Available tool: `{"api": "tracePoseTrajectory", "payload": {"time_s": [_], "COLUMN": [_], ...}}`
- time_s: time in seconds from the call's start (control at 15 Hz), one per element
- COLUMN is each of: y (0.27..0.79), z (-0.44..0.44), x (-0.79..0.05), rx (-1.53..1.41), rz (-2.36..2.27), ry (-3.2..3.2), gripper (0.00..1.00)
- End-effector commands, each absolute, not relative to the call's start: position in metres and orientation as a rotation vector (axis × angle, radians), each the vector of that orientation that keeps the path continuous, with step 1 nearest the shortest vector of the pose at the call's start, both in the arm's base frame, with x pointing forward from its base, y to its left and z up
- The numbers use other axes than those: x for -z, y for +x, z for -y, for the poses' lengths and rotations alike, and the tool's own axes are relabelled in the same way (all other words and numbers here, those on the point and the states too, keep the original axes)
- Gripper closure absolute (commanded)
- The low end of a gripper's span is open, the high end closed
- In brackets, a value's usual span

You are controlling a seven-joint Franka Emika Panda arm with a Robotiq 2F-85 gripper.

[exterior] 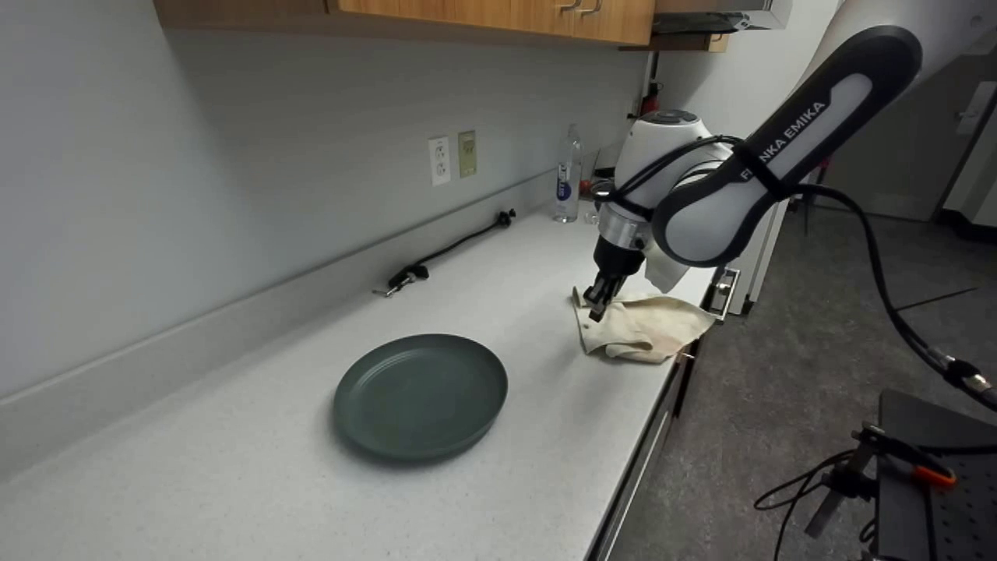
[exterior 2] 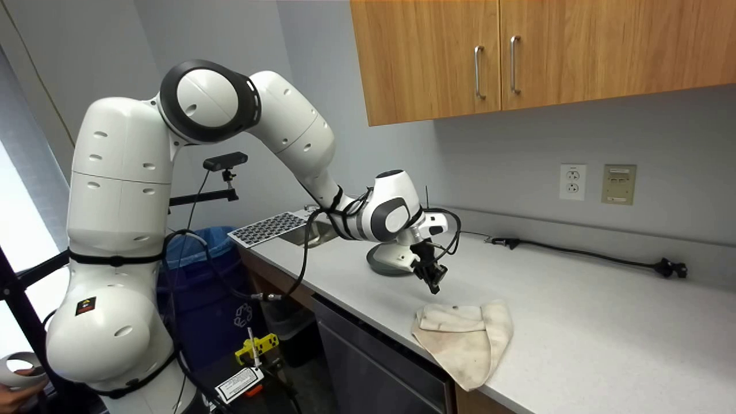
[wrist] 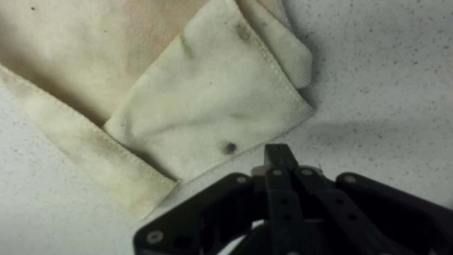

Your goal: Unfold the cloth on the counter

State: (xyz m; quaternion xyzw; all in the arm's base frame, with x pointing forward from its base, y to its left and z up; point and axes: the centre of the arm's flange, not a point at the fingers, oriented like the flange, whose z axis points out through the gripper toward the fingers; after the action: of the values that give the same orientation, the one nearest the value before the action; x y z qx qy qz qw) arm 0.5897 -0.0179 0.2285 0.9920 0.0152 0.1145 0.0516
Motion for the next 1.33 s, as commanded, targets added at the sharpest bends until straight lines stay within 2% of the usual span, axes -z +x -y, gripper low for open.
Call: {"api": "tracePoseTrajectory", "payload": {"time_s": [0.0, 1.27], "y": [0.597, 0.604], "z": [0.016, 0.010], "x": [-0.225, -0.191], "rx": [-0.300, -0.207], "rz": [-0.113, -0.205], "ry": [3.056, 3.061], "gripper": [1.00, 1.00]}}
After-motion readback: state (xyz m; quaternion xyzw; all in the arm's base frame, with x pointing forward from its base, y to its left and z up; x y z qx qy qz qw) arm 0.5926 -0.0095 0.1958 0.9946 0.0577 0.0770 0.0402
